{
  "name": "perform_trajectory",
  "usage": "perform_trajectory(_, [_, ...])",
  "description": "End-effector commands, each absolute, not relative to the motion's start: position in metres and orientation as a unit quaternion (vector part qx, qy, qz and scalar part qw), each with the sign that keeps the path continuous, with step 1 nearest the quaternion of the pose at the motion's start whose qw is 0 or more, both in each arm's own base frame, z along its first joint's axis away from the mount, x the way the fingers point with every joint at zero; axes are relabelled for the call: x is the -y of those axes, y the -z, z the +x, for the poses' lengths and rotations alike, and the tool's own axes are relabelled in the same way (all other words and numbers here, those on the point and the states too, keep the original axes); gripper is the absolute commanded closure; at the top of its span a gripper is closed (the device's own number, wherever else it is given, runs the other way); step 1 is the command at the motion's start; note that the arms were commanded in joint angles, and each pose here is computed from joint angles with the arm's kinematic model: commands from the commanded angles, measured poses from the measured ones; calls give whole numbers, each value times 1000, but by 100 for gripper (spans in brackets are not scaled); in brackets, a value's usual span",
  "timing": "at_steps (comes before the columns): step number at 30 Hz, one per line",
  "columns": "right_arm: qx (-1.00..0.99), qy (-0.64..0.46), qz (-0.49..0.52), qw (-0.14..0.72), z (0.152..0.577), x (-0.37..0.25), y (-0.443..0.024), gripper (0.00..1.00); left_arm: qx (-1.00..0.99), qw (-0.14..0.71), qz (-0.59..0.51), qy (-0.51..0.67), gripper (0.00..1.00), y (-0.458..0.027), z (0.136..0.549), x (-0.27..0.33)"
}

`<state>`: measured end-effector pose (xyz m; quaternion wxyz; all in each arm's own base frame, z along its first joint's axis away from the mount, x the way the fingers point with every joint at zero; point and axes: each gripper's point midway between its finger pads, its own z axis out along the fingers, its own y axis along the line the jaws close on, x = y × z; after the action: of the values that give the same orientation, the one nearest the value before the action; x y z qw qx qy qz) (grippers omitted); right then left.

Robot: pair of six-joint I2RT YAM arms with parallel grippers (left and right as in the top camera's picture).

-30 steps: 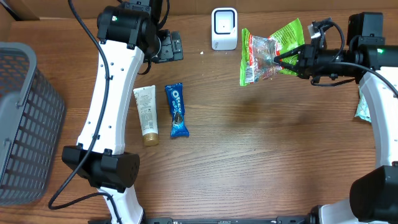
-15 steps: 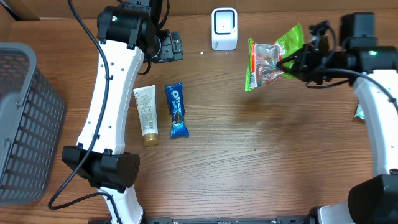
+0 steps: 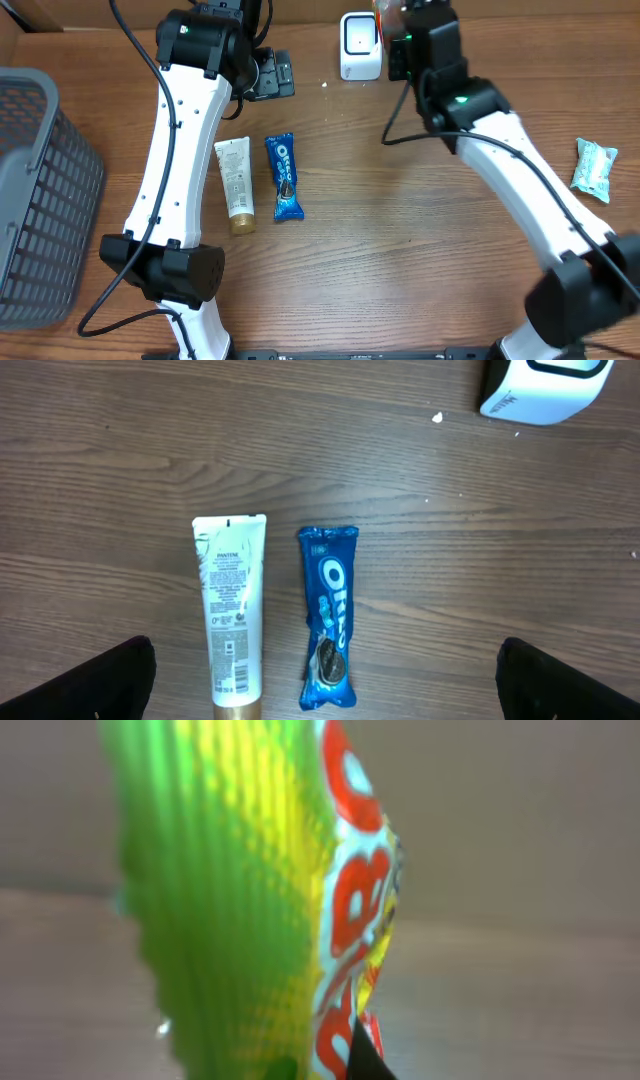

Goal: Scan the item barcode
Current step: 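Hold the green snack bag barcode in front of the white scanner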

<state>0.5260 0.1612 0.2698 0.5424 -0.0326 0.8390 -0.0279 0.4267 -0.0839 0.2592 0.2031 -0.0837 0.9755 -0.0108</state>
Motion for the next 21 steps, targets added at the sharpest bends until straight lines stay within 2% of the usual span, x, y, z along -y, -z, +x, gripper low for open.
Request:
perform_trajectory(1, [-807, 117, -84, 573, 552, -158, -272, 96, -976, 203, -73, 9, 0, -258, 427, 87])
perform_trajectory(9, [-727, 226, -221, 610, 598, -181, -245, 96, -976, 203, -73, 9, 0, -258, 427, 87])
perform_trajectory(16, [-696, 187, -277, 636, 607, -211, -233, 96, -976, 203, -73, 9, 0, -258, 427, 87])
perform_trajectory(19, [-669, 212, -344, 624, 611, -222, -216, 96, -976, 203, -73, 9, 0, -258, 427, 87])
perform_trajectory(21, [-660, 224, -355, 623, 613, -223, -211, 96, -976, 203, -73, 9, 0, -258, 427, 87])
